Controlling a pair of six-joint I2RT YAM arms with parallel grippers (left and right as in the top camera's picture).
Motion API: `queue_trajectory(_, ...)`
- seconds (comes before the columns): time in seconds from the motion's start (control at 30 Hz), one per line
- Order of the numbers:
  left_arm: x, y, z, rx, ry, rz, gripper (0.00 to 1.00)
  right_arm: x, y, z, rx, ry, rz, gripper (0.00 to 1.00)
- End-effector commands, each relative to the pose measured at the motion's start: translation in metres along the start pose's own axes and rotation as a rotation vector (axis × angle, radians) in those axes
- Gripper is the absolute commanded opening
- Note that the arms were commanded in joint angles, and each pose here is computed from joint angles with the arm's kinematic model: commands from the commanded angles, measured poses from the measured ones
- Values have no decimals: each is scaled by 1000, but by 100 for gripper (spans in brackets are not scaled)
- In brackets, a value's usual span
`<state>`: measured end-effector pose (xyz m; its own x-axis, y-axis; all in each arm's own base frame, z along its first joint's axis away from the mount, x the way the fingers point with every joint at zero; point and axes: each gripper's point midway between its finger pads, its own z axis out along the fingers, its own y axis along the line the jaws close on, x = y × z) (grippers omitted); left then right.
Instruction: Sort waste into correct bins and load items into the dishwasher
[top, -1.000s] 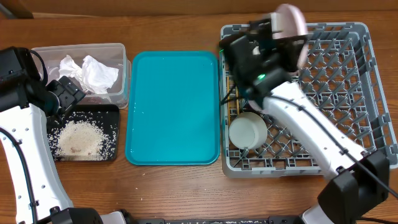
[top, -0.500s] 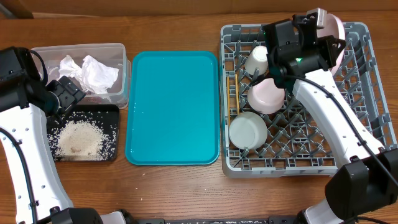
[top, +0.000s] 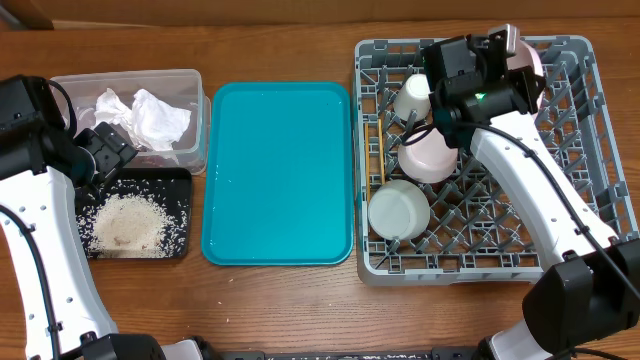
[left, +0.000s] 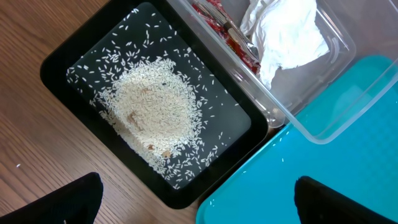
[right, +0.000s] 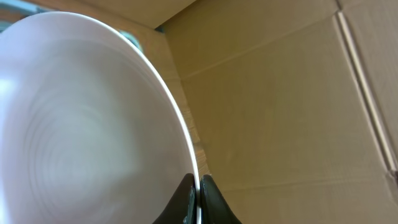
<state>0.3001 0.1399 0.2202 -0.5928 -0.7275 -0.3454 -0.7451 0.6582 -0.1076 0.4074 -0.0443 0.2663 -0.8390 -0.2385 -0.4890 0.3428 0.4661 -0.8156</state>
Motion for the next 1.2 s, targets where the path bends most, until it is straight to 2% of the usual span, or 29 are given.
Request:
queue_trajectory(0.0, -4, -2, -2, 4, -11, 9, 100, -7, -12, -8, -31, -21, 73, 4)
queue_trajectory(0.8, -4, -2, -2, 4, -11, 9, 100, -11, -15, 8, -37, -14, 28, 4)
queue_trajectory(1.17, -4, -2, -2, 4, -11, 9, 100, 13, 16, 15, -92, 20, -32, 4)
